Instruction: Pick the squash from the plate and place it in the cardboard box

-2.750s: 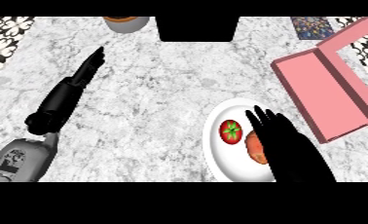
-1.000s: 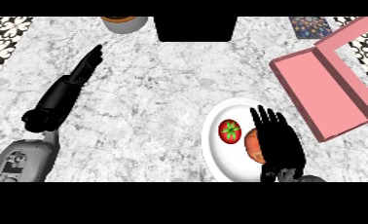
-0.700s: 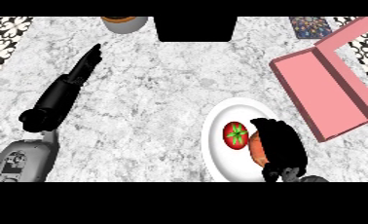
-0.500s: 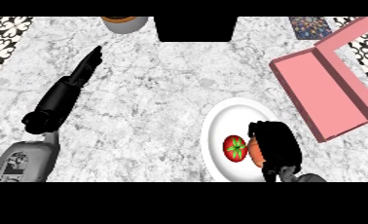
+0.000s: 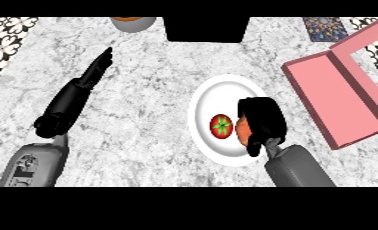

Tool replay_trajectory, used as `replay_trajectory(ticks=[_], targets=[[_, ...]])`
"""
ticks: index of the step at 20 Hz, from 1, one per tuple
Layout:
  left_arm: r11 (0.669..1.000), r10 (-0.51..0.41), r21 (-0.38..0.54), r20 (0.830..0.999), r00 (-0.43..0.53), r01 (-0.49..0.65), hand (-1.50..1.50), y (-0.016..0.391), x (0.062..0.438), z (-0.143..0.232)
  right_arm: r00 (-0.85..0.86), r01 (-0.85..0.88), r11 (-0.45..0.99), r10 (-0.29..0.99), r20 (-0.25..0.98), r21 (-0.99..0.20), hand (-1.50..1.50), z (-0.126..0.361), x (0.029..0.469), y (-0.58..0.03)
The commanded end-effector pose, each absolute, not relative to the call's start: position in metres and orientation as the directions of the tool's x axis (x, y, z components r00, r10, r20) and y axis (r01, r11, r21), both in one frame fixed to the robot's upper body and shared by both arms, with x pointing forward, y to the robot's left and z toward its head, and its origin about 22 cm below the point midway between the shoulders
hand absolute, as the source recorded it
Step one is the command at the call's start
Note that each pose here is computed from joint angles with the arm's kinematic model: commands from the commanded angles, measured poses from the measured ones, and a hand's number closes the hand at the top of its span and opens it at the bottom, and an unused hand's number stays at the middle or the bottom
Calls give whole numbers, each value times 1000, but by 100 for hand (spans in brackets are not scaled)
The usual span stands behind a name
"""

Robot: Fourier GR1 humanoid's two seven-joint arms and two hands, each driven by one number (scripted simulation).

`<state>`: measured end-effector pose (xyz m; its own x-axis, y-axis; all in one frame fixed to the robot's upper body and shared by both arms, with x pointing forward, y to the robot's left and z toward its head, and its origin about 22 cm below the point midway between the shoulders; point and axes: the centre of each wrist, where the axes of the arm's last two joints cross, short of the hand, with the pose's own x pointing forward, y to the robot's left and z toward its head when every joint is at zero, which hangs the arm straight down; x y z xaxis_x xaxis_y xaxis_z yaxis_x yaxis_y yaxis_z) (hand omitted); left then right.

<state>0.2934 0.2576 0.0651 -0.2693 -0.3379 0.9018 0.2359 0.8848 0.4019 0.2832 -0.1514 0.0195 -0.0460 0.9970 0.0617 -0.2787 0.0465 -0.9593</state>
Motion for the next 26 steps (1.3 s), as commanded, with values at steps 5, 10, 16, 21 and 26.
replay_trajectory(ticks=[5, 10, 16, 21, 26], targets=[[875, -338, 411, 897, -285, 256, 0, 266, 290, 66, -25, -127, 227, 972, 232, -966, 150, 61, 375, -97], [886, -332, 397, 904, -270, 240, 0, 256, 294, 62, -113, 53, 125, 987, 118, -991, 150, 98, 391, -63], [887, -352, 407, 902, -250, 219, 0, 268, 295, 56, -39, 218, 173, 985, 169, -961, 150, 144, 396, -65], [892, -350, 402, 903, -248, 206, 0, 279, 296, 72, 170, 391, 261, 922, 348, -883, 150, 187, 405, -100], [886, -357, 413, 897, -261, 209, 0, 274, 302, 80, 307, 494, 226, 858, 412, -839, 150, 208, 415, -151]])
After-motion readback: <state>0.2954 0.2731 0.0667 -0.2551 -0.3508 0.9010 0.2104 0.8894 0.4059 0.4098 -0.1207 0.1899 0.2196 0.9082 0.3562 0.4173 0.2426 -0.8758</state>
